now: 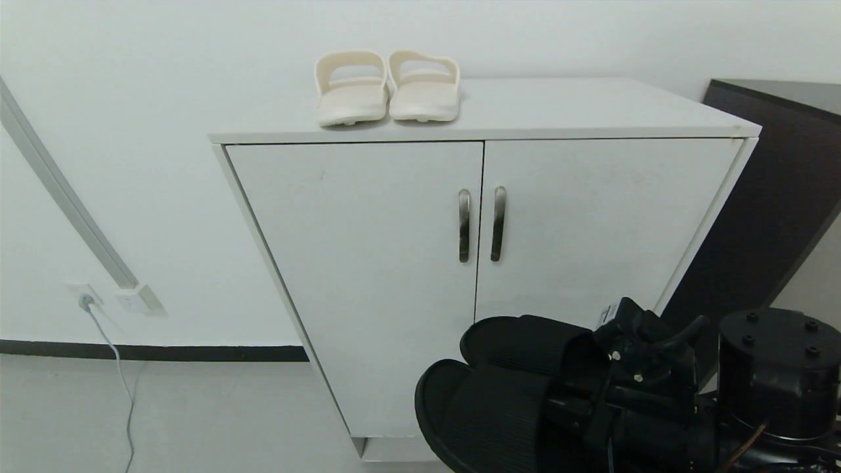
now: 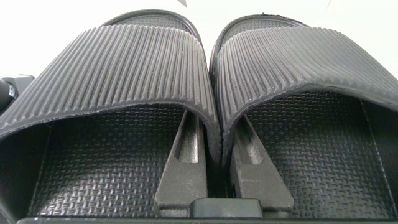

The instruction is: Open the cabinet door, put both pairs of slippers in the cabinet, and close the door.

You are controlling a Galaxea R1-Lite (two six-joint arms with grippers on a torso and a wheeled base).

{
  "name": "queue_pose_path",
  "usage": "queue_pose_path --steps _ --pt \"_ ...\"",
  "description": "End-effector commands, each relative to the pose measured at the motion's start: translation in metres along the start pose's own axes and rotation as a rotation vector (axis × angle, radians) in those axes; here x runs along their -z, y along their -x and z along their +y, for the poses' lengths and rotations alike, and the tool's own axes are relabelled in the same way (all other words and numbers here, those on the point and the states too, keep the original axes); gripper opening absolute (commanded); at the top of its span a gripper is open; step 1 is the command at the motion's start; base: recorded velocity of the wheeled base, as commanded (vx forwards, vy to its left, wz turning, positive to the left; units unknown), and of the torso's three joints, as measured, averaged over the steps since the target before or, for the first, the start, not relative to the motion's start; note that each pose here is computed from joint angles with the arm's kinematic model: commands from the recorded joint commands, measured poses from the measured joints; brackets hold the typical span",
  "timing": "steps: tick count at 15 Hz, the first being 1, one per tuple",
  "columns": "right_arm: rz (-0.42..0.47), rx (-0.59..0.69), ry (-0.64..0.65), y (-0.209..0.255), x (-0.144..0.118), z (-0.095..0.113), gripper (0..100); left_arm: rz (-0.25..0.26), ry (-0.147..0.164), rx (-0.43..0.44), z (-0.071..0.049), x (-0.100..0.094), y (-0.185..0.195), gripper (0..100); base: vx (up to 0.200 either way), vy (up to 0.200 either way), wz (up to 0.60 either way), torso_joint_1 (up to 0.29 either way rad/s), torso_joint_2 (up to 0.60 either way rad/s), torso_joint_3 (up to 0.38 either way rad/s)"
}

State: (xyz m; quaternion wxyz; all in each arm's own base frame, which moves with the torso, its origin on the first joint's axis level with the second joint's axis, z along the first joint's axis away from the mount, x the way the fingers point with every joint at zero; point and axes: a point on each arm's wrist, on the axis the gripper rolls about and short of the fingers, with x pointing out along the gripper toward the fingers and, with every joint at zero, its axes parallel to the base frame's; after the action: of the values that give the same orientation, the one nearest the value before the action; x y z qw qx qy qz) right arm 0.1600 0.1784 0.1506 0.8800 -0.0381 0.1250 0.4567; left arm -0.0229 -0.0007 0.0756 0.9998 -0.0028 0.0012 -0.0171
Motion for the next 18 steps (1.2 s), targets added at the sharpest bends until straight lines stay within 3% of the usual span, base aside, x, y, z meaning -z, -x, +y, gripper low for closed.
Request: queue_pose_path --steps 1,6,13,14,15,16,17,18 --pt "-0.001 -0.003 0.001 0.001 0.0 0.001 0 0.001 0.001 -0.001 0.0 0.0 0.0 100 0.0 0.0 0.0 -0.032 0.45 0.383" --pt "-0.005 -0.003 0.001 0.001 0.001 0.001 0 0.004 -0.001 0.003 0.0 0.0 0.0 100 0.0 0.0 0.0 -0.019 0.35 0.329" --pt "0.007 -0.002 0.0 0.001 0.005 0.001 0 0.047 -0.018 0.001 0.0 -0.003 -0.004 100 0.0 0.0 0.0 0.0 0.02 0.02" --pt "0.007 -0.002 0.0 0.001 0.005 0.001 0 0.028 -0.011 0.004 0.0 -0.008 -0.003 100 0.0 0.0 0.0 0.0 0.0 0.0" --pt "0.005 -0.002 0.003 0.002 0.005 0.001 0 -0.047 -0.002 0.0 0.0 -0.028 0.003 100 0.0 0.0 0.0 0.0 0.0 0.0" --pt "0.012 -0.007 0.026 0.003 0.009 0.002 0 -0.097 -0.02 0.012 -0.001 -0.047 0.009 100 0.0 0.0 0.0 0.0 0.0 0.0" --pt "0.004 -0.007 0.035 0.003 0.009 0.002 0 -0.031 -0.064 0.032 -0.001 -0.05 0.0 100 0.0 0.0 0.0 0.0 0.0 0.0" --pt "-0.007 -0.004 0.035 0.003 0.008 0.002 0 0.049 -0.064 0.065 -0.001 -0.051 -0.01 100 0.0 0.0 0.0 0.0 0.0 0.0"
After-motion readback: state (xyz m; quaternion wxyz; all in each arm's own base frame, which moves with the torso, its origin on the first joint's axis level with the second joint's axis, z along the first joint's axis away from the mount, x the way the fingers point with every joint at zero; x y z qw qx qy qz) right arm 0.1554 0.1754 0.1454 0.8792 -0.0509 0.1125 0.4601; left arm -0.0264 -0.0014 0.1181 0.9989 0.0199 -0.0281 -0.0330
